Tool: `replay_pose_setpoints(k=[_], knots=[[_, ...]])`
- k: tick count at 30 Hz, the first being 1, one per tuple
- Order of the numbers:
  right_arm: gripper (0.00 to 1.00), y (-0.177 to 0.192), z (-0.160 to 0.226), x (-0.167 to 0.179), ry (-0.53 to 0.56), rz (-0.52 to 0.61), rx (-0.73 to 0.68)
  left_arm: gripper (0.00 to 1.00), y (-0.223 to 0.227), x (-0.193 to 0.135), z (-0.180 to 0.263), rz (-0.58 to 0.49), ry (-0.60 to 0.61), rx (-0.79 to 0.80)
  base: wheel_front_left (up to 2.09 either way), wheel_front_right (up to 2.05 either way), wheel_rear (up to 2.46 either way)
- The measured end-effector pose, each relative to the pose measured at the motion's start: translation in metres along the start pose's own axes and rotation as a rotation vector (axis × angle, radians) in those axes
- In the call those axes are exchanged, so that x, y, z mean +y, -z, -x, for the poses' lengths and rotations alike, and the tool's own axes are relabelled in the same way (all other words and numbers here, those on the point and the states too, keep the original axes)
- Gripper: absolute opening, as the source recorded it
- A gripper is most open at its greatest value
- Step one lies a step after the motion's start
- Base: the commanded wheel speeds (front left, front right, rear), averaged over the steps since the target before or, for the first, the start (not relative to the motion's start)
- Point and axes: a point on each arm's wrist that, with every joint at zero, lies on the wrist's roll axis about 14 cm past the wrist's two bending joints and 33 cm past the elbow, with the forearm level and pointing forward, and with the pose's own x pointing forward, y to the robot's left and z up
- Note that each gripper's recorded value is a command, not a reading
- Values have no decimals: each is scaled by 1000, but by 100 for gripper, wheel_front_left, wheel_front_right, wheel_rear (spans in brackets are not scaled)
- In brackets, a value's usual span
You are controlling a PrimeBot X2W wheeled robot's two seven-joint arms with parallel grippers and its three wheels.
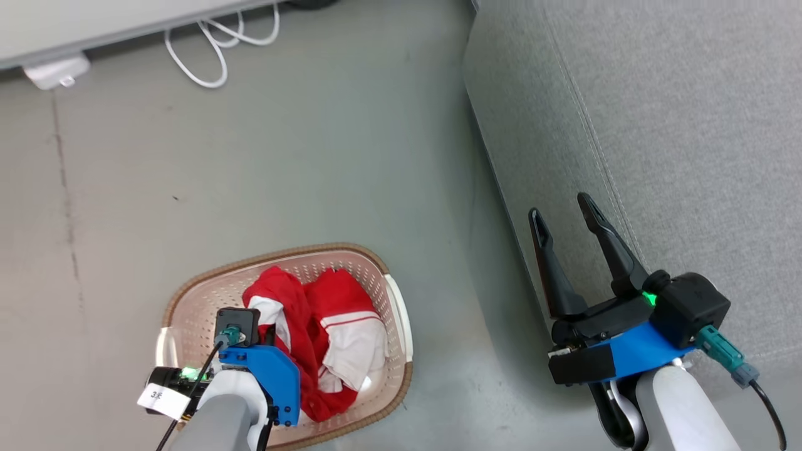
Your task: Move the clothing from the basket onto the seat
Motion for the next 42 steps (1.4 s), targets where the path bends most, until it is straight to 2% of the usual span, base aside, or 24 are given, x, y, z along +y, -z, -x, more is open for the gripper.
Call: replay_pose_setpoints(k=[7, 24, 34, 42], knots=[[100, -16, 11, 13, -28, 11, -35, 0, -24, -2, 27, -27, 19, -97, 0, 0, 0], [100, -37, 35, 41, -95, 11, -89, 0, -95, -52, 90, -45, 127, -389, 0, 0, 0], [100, -38, 47, 61, -149, 10, -88, 0, -137, -72, 124, -91, 163, -538, 0, 0, 0], [100, -37, 51, 78, -198, 12, -79, 0, -181, -83, 154, -85, 179, -677, 0, 0, 0]])
